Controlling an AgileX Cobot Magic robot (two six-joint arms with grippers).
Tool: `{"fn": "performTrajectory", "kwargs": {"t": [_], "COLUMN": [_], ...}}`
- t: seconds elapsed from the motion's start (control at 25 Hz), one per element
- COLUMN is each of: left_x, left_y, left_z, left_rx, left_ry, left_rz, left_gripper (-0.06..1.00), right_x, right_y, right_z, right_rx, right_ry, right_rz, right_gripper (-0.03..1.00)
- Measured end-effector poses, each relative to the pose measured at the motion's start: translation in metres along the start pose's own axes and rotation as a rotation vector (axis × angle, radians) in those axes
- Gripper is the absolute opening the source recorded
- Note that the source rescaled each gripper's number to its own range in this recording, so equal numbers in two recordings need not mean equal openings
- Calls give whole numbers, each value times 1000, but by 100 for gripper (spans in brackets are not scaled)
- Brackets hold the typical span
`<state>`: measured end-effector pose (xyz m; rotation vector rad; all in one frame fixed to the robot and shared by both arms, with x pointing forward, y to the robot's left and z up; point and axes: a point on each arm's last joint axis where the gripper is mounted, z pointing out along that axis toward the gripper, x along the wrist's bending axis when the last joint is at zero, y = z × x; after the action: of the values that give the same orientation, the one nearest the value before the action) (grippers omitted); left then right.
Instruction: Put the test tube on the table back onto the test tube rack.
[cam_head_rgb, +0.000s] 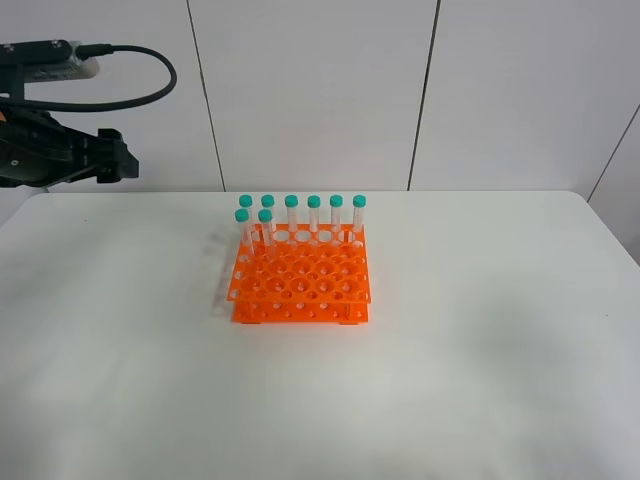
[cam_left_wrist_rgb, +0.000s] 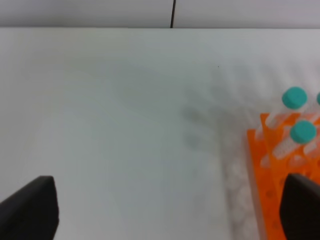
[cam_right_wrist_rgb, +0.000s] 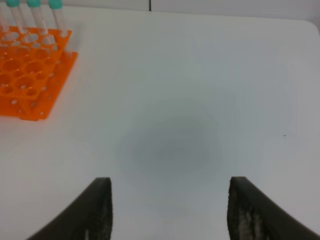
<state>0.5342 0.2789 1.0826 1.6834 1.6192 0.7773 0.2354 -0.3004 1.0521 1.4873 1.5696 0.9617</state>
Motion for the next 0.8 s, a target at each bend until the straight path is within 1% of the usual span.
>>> {"fn": "performTrajectory", "kwargs": {"t": [0.16,0.36,0.56,0.8], "left_x": [0,0,1,2], "left_y": [1,-9,-44,-92], "left_z": [-27,-82,-145,-205], "left_rx": [-14,-33,-101,-71], "left_ry": [-3,-3,-7,-22], "left_rz": [32,43,41,33], "left_gripper": [100,100,100,100], "right_x": [0,0,0,0], "right_y": [0,0,0,0], "right_z": [0,0,0,0], "right_rx": [0,0,0,0], "right_ry": [0,0,0,0], "right_rz": [0,0,0,0], "right_gripper": [54,54,54,54]}}
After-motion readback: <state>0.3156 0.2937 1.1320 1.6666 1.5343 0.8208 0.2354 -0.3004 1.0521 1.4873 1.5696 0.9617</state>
